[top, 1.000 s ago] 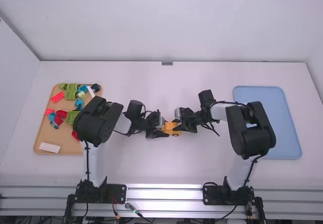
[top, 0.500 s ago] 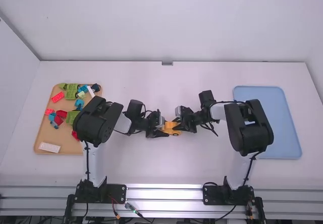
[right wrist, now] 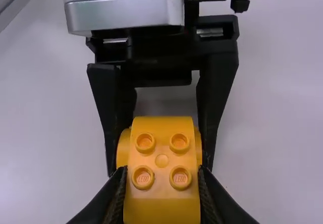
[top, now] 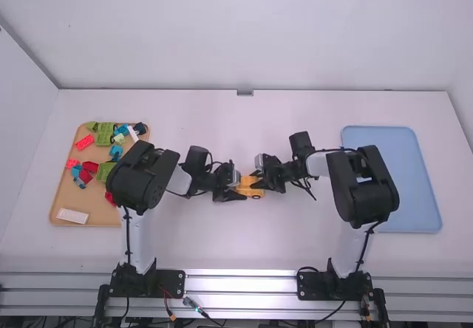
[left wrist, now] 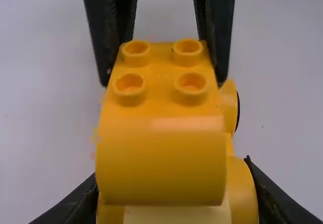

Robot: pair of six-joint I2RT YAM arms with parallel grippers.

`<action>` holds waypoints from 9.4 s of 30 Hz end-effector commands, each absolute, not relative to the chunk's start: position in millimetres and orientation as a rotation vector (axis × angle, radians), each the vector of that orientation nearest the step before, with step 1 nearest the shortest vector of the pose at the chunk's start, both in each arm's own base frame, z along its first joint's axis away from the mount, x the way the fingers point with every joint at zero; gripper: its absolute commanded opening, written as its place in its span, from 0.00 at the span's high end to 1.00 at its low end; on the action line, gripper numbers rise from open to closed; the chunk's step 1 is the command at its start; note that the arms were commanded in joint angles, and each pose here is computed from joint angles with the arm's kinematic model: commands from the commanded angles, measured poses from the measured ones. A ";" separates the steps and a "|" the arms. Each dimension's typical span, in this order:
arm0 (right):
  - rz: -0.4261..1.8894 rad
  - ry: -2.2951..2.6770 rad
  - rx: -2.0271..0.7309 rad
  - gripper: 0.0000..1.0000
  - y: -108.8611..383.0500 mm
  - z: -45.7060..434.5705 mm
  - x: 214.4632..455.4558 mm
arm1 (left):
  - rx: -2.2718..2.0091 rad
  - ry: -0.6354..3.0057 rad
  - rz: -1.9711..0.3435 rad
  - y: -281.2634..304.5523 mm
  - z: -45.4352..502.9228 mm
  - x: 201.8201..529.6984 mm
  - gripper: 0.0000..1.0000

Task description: Assemble lego blocks to make yellow taxi

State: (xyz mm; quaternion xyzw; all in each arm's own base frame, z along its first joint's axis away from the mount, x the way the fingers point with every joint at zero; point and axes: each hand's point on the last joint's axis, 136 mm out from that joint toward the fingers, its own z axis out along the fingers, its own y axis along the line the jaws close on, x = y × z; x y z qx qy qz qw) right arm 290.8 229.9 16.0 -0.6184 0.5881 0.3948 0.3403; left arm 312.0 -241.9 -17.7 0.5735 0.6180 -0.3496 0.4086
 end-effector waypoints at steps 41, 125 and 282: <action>0.924 1.525 -1.551 1.00 222.1 10.4 282.7 | 1.424 1.665 -0.869 -238.1 -31.4 308.6 0.73; 1.024 1.662 -1.591 1.00 222.6 -13.8 282.8 | 1.447 1.649 -0.856 -237.6 -33.0 307.2 0.73; 0.962 1.554 -1.504 0.01 241.7 -11.0 293.1 | 1.438 1.672 -0.704 -200.4 48.9 318.7 0.01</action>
